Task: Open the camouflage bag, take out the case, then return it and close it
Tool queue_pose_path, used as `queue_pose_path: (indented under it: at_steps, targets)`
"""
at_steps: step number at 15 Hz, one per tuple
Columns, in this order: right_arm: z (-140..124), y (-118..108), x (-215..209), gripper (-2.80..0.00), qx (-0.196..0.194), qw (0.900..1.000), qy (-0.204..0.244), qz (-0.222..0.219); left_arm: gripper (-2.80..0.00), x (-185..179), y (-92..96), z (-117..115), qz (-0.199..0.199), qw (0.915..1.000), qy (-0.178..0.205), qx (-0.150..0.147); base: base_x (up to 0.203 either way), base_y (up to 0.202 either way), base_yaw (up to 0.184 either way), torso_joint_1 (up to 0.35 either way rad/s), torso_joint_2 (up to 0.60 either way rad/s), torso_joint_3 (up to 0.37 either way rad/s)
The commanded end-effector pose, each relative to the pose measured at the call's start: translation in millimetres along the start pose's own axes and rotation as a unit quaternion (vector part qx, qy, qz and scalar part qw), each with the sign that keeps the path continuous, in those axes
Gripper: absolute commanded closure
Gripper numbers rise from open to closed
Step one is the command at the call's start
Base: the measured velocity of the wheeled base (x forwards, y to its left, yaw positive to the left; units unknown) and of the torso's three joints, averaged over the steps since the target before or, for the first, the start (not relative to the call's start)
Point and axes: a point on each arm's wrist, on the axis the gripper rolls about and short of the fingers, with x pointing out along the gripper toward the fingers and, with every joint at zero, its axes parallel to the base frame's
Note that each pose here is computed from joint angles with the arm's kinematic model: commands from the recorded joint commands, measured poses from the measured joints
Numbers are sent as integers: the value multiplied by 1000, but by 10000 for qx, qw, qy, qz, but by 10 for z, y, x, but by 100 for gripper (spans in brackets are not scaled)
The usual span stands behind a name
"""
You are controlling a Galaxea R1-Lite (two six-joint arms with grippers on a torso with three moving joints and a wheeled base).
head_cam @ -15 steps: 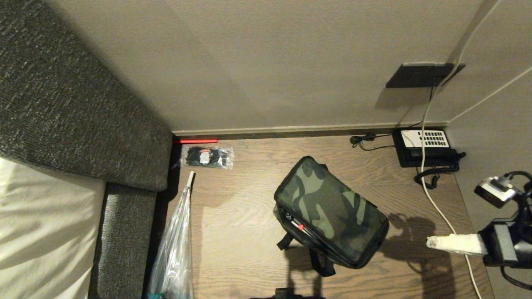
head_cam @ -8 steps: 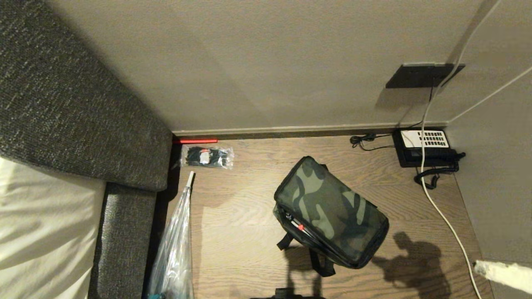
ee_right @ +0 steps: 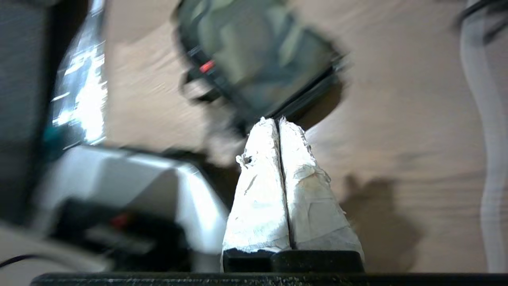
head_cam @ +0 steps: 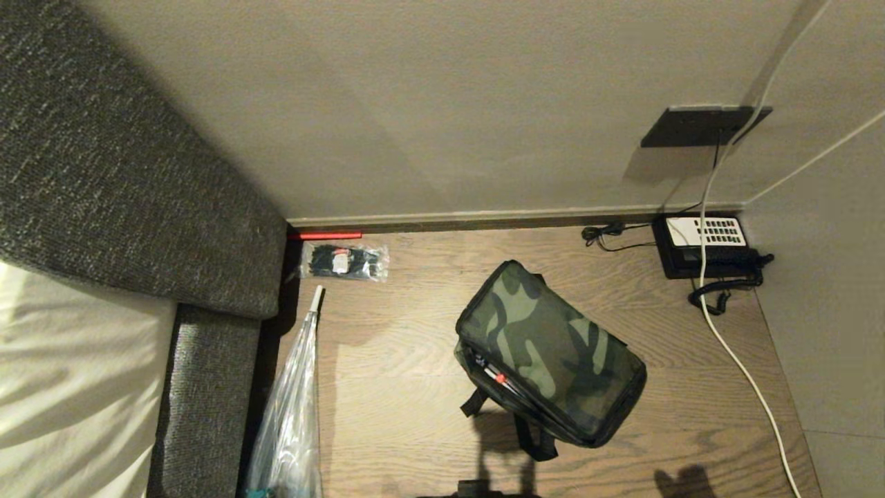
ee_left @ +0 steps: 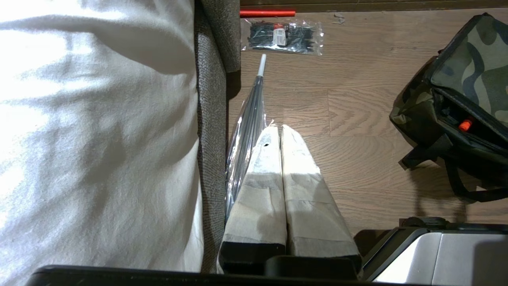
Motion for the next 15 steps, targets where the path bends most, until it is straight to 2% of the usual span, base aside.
queue_pose_path:
  at_steps: [1, 3, 4, 5, 6, 9, 15]
  targets:
    - [-80, 6, -99, 0, -208, 9970, -631, -399, 0, 0, 0, -1, 3, 10000, 2, -1, 0, 0, 0, 0, 0, 0]
    - [-129, -41, -74, 0, 25, 9903, -695, -1200, 0, 0, 0, 0, 3, 10000, -5, -1, 0, 0, 0, 0, 0, 0]
    - [-122, -49, -59, 0, -34, 9874, -940, -1271, 0, 0, 0, 0, 4, 10000, -5, 6, 0, 0, 0, 0, 0, 0]
    - [-134, -52, -52, 0, -245, 9861, -996, -1304, 0, 0, 0, -1, -2, 10000, 1, 6, 0, 0, 0, 0, 0, 0]
    - [-199, -52, -56, 0, -331, 9872, -810, -1335, 0, 0, 0, -1, 3, 10000, 2, -1, 0, 0, 0, 0, 0, 0]
    - [-233, -45, -88, 0, -269, 9860, -957, -1338, 0, 0, 0, 0, 7, 10000, -2, -2, 0, 0, 0, 0, 0, 0]
    - [-234, -45, -88, 0, -207, 9862, -963, -1332, 0, 0, 0, 0, 4, 10000, -6, -1, 0, 0, 0, 0, 0, 0]
